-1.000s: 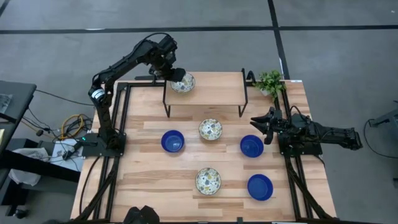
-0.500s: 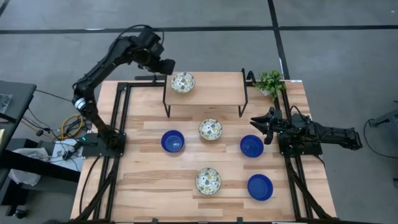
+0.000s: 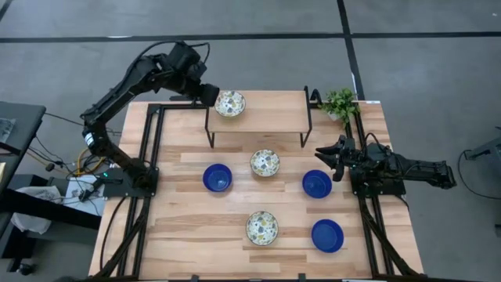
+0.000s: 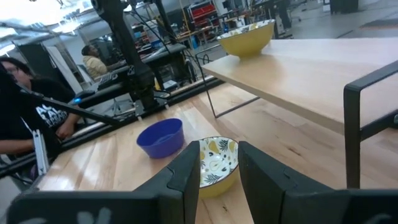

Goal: Pick & Place Mini bowls
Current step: Stack the top yellow bowl on the yellow bowl on the shelf

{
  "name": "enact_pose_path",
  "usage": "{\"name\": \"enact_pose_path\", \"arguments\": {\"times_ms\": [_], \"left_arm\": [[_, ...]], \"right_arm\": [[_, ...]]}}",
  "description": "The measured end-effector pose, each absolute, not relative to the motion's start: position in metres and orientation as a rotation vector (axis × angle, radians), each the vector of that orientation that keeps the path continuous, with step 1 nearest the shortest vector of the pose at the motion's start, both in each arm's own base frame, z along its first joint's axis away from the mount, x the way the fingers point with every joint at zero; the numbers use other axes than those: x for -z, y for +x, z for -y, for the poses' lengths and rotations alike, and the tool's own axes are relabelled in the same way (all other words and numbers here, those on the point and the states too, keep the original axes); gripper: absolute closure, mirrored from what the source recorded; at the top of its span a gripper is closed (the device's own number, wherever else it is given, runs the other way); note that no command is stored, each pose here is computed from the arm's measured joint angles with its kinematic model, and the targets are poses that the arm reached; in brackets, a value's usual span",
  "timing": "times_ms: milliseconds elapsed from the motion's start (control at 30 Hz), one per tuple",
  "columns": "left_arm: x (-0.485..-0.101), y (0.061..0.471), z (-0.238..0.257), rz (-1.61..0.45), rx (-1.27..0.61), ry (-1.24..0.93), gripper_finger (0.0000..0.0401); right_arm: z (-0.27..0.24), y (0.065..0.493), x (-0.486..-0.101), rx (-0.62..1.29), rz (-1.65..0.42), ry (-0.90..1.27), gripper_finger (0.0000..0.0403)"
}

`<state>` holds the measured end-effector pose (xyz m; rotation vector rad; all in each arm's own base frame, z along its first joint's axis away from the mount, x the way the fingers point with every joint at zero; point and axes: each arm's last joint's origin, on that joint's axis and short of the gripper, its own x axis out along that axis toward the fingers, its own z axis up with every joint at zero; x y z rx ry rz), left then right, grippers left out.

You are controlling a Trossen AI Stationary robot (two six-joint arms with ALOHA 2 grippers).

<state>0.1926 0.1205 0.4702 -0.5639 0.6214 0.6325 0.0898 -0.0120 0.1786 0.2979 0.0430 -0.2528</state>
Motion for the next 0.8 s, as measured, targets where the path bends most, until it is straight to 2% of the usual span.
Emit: {"name": "enact_pose_path", "arguments": {"times_ms": [300, 500, 800], "left_arm": [[-0.467, 0.209, -0.097, -0.641, -0.504, -0.459, 0.0256], [-0.455, 0.211, -0.087, -0.576, -0.473, -0.431, 0.0256], [-0.423, 0.188, -0.062, -0.42, -0.401, -0.446, 0.0256]], "right_arm": [[0.012, 0.09, -0.178, 0.251, -0.038, 0.344, 0.0305], [0.012, 0.09, -0.179, 0.25, -0.038, 0.344, 0.0305], [0.012, 0.09, -0.178, 0.25, -0.038, 0.345, 0.0305]]}}
